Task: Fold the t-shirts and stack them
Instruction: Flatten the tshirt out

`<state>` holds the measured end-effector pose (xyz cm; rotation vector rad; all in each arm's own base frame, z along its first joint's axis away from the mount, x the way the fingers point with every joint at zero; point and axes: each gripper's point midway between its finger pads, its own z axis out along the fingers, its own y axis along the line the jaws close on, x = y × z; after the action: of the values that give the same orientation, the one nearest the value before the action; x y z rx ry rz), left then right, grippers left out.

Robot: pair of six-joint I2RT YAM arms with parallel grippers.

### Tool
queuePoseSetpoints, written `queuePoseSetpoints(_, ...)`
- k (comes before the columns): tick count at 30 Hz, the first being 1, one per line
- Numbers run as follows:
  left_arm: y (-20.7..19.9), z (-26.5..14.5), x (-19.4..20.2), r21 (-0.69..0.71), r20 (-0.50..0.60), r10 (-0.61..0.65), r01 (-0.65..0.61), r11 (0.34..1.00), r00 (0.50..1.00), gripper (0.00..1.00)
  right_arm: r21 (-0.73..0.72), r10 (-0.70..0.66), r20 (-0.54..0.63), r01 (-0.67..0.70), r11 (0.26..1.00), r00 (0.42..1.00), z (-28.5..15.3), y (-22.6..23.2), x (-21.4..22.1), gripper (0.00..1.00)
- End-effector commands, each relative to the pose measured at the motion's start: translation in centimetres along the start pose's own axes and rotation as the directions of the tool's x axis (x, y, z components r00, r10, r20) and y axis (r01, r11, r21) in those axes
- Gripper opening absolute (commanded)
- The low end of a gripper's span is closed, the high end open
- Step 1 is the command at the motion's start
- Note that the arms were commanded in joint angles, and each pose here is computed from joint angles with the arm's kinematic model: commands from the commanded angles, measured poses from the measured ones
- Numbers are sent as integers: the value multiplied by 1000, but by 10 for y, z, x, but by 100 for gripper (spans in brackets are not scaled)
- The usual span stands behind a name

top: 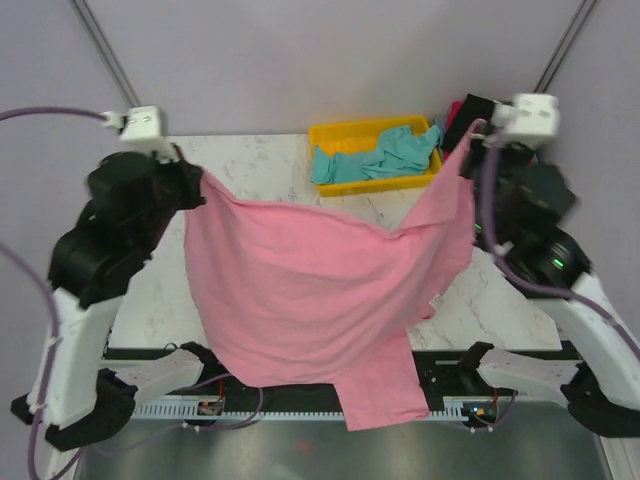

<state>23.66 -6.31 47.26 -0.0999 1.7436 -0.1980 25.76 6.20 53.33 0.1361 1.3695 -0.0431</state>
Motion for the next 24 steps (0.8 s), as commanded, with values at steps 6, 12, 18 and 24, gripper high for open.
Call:
queuePoseSetpoints(6,72,195,156,-176,-461,-93,12,984,882,2,-46,-271,-499,287,957,823,195,56,285,0)
queuePoseSetpoints(12,100,248,220,-251,-644,-221,71,965,732,80,3,-249,-639,326,945,727,251,71,351,87)
queuePoseSetpoints(18,101,232,198,-251,-589,-199,57,966,784,83,4,-172,-575,212,977,800,234,73,315,91)
queuePoseSetpoints(24,95,210,233,-253,-590,-263,135,958,764,79,-86,-53,-661,-6,996,748,156,79,339,92)
